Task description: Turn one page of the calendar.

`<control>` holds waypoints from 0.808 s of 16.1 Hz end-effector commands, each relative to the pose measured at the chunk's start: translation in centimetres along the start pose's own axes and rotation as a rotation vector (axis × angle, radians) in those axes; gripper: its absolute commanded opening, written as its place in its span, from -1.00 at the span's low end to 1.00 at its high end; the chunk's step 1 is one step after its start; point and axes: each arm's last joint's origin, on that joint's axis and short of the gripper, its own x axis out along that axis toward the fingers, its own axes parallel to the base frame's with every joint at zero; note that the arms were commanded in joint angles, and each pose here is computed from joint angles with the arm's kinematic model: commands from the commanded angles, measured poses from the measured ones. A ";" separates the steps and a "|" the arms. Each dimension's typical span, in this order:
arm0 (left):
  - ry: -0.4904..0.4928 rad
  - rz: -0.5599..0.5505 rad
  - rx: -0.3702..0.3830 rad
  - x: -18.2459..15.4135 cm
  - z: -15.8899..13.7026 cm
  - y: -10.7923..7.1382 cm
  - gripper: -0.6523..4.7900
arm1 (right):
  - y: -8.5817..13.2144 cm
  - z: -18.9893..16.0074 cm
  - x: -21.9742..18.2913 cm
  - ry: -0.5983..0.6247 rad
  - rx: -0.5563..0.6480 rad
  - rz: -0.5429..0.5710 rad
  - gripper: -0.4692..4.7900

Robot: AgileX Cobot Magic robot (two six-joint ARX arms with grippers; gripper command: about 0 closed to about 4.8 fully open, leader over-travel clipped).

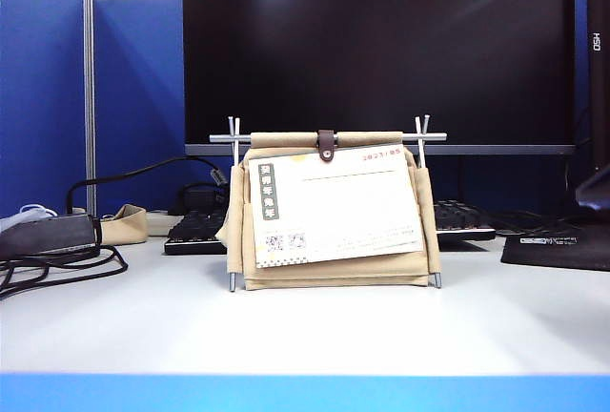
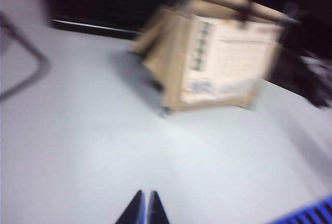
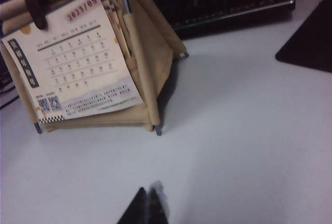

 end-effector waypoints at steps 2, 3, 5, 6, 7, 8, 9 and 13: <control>0.061 -0.158 0.005 0.0 -0.2 -0.5 -0.64 | 0.2 0.3 0.0 -0.015 -0.029 0.043 -0.84; 0.065 -0.170 0.005 0.0 -0.2 -0.5 -0.62 | 0.3 0.3 0.0 -0.010 -0.031 0.059 -0.84; 0.070 -0.169 0.004 -0.1 -0.1 -0.5 -0.50 | 0.4 0.3 0.0 0.004 -0.032 0.104 -0.84; 0.071 -0.169 0.004 -0.2 0.0 -0.6 -0.50 | 0.5 0.4 0.0 0.009 -0.033 0.132 -0.84; 0.065 -0.172 0.007 -0.4 0.5 -0.8 -0.50 | 0.7 0.7 0.0 0.003 -0.042 0.181 -0.84; 0.052 -0.175 0.029 -0.7 1.3 -1.2 -0.46 | 1.0 1.2 0.0 -0.014 -0.054 0.217 -0.84; 0.024 -0.164 0.082 -1.4 2.6 -1.8 -0.43 | 1.7 2.2 0.1 -0.037 -0.066 0.280 -0.82; 0.022 -0.133 0.090 -1.8 5.9 -3.0 0.13 | 5.1 6.4 2.0 -0.007 -0.019 0.482 -0.35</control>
